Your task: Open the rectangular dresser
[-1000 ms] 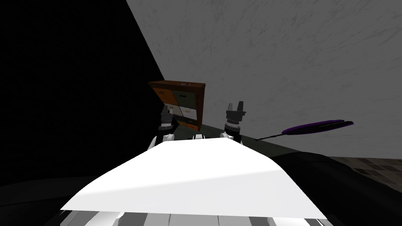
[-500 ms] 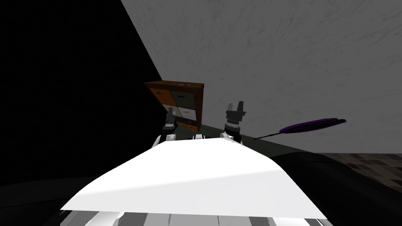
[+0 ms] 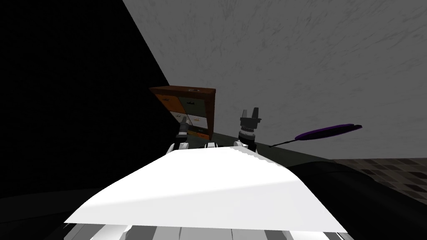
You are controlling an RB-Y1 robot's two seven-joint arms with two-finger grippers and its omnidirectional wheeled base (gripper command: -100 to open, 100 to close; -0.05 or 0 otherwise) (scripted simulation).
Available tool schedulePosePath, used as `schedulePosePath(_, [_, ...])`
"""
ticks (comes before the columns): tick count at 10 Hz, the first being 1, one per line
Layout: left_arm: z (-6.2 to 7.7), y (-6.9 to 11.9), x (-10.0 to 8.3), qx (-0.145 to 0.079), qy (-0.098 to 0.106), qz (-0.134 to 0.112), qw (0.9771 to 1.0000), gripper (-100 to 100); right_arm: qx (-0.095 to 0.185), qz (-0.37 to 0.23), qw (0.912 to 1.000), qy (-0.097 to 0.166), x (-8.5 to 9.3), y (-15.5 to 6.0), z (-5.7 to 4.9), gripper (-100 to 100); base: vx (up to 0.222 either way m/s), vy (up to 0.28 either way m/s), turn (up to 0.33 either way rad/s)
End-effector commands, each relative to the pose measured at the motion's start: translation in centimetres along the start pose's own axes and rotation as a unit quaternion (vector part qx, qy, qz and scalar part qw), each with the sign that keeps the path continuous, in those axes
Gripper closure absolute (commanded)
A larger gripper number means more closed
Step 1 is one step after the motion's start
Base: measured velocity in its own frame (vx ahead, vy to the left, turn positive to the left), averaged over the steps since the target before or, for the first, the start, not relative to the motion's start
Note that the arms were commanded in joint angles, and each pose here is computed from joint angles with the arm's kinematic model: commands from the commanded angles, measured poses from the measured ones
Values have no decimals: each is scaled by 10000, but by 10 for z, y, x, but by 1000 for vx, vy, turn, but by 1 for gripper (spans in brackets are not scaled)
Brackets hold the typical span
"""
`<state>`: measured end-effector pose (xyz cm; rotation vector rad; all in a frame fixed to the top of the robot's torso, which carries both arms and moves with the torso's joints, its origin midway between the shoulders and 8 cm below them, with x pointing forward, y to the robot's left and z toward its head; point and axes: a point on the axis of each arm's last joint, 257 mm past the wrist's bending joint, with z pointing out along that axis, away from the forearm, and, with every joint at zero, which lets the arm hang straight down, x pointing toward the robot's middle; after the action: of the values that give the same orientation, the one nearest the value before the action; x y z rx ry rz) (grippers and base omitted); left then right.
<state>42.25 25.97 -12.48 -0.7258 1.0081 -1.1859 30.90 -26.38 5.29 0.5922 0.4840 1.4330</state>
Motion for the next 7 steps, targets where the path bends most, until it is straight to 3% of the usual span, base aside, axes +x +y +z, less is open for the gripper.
schedulePosePath(1, [-3,27,13,-266,75,-16,9996,-100,0,0,10000,0,0,0,0,0,33,-3,-67])
schedulePosePath(7, [-13,73,34,-719,314,65,9969,-100,0,0,10000,0,0,0,0,0,29,1,-46])
